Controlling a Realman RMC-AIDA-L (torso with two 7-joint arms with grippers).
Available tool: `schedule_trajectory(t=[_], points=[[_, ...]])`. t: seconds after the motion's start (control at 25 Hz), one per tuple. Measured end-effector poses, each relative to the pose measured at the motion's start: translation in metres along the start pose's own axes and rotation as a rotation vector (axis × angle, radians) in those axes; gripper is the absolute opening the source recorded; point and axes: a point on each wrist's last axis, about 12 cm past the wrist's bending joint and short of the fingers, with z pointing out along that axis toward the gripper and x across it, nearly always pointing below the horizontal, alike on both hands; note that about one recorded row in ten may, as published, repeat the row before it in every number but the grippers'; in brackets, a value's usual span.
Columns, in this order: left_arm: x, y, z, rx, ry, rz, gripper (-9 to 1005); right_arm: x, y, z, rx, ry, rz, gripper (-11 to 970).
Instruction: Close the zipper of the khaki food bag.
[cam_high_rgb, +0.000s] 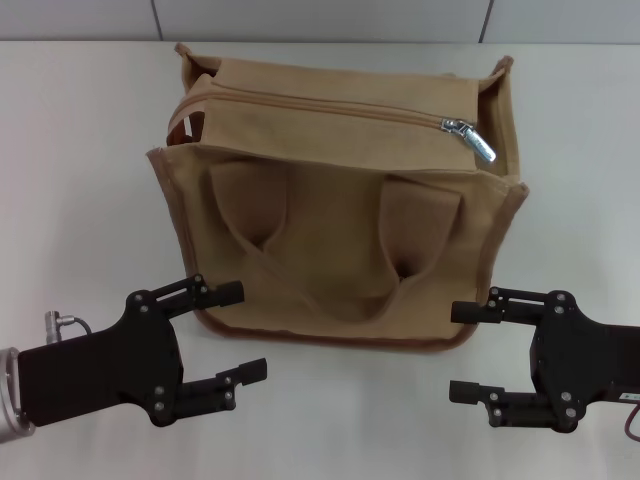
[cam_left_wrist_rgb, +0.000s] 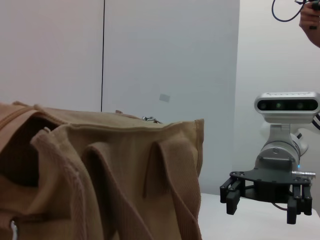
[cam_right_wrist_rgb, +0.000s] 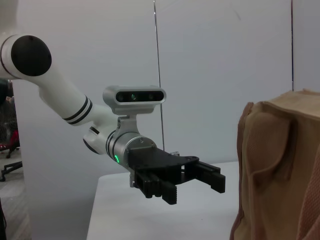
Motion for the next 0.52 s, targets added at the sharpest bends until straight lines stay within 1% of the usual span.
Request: schedule_trajectory(t=[0.36,0.52], points=[[0.0026,-0.0039,-0.0001,0.004,0.002,-0.005,774,0.0025,0.0001,0.0017,0.007,0.003,0.01,713],[0.0036,-0.004,0.0003,0.007,0.011,-0.008,774,0.0045,0.0008,0.0068,-0.014,0.015,0.013,713]])
